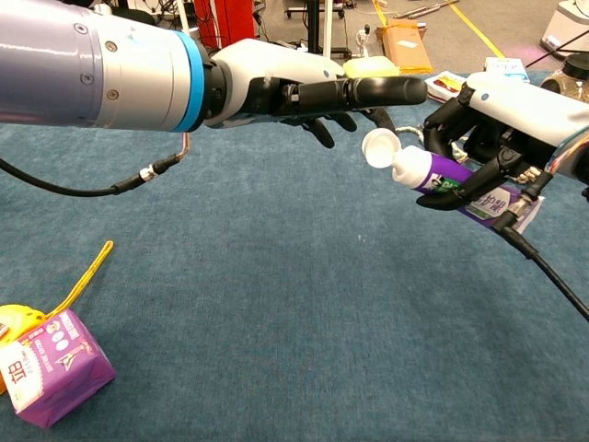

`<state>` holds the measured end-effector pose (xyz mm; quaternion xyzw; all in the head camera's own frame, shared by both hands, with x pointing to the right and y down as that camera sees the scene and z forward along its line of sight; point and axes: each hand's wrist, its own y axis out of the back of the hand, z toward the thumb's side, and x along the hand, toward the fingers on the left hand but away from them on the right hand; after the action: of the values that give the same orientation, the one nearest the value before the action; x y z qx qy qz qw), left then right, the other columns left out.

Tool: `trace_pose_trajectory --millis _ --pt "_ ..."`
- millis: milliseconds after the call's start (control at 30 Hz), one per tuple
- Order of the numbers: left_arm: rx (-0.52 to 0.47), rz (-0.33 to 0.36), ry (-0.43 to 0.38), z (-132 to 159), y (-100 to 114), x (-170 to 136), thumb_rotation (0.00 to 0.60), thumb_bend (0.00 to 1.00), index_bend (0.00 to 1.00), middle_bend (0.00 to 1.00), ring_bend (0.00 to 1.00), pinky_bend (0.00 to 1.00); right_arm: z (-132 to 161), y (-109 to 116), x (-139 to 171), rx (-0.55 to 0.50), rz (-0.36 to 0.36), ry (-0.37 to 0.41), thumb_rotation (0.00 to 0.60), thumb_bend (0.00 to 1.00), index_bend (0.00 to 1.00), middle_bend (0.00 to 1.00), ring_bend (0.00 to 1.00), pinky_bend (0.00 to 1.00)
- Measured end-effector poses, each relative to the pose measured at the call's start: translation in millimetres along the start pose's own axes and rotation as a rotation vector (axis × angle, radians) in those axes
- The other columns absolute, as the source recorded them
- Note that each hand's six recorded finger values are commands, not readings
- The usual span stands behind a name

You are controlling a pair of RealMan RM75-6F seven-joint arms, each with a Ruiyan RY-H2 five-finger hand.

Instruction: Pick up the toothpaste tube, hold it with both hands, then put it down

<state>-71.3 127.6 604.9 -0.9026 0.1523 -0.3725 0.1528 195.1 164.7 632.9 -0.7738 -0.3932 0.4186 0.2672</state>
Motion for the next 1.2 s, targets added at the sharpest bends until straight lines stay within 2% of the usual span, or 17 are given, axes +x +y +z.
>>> trace_pose_trajectory --millis 600,767,867,1067,1200 --pt "-0.024 -0.013 -0.009 6.2 -3.9 -0.7 0.085 0.0 0.16 0.0 0.0 0.1 -13.7 -2.6 -13.6 0.003 0.014 -0.07 0.6 0.36 0.73 0.95 0.98 0.98" --pt "-0.025 -0.009 -0.015 8.2 -4.7 -0.9 0.085 0.0 0.12 0.0 0.0 0.1 -17.1 -4.5 -14.9 -0.005 0.022 -0.091 0.6 0.36 0.73 0.95 0.98 0.98" --pt "-0.019 0.019 -0.021 8.0 -1.7 -2.2 0.084 0.0 0.09 0.0 0.0 0.1 -19.6 -5.9 -14.5 -0.027 0.028 -0.107 0.6 0.36 0.73 0.95 0.98 0.98" --pt "0.019 0.163 -0.066 9.3 8.9 -5.4 0.084 0.0 0.01 0.0 0.0 0.09 -19.4 -9.7 -13.6 -0.101 0.044 -0.125 0.6 0.37 0.73 0.95 0.98 0.98" --pt "-0.002 0.236 -0.102 9.6 6.3 -4.0 0.048 0.0 0.0 0.0 0.0 0.01 -16.6 -13.2 -14.0 -0.156 0.065 -0.135 0.6 0.37 0.73 0.95 0.98 0.98"
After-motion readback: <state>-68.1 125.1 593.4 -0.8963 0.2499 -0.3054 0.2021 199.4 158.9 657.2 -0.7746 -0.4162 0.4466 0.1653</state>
